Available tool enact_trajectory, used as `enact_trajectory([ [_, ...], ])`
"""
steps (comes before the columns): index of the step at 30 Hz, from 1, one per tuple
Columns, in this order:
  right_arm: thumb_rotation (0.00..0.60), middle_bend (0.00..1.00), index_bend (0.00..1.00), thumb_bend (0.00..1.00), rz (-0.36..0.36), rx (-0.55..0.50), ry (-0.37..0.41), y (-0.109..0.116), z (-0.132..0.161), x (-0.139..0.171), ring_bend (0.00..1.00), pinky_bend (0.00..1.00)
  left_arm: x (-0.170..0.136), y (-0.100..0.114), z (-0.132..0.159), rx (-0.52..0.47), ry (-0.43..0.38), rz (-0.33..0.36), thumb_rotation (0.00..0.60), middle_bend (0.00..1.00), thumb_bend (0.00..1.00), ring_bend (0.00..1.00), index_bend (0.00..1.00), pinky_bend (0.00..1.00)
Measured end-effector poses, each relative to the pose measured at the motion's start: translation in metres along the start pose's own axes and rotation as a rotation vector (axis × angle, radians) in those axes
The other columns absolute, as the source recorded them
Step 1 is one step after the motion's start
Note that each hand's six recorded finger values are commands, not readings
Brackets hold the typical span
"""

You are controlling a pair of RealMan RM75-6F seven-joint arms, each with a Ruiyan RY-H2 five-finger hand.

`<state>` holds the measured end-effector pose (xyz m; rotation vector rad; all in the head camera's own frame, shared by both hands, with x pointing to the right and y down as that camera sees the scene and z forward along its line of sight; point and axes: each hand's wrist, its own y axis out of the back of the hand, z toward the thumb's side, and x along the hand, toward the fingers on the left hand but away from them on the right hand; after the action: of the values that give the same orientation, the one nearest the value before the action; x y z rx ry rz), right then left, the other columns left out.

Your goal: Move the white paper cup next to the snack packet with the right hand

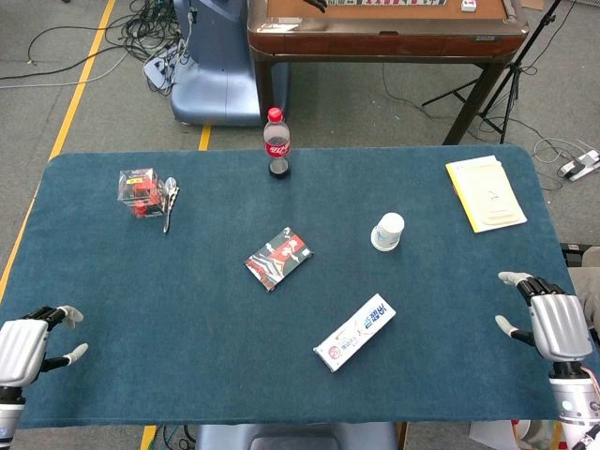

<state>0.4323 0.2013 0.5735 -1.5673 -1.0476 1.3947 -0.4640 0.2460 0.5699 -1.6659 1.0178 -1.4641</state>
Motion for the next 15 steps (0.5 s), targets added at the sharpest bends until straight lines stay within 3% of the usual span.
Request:
enact_trajectory([
  [12, 0.6, 0.38, 0.32, 0.02, 0.021, -0.007, 0.01, -0.0051, 0.0041, -0.0063, 0.38, 0.52, -0.0031, 0.0028, -0.0079, -0.001, 0.037, -0.01, 0.6, 0.53, 0.02, 0.45, 0.47, 0.58],
  [15, 0.6, 0.34, 0.32, 0.08, 0.028, -0.008, 0.0, -0.0074, 0.004, -0.0094, 0.36, 0.51, -0.0036, 0.0026, -0.008, -0.01, 0.038, -0.012, 0.6, 0.53, 0.02, 0.45, 0.47, 0.58],
])
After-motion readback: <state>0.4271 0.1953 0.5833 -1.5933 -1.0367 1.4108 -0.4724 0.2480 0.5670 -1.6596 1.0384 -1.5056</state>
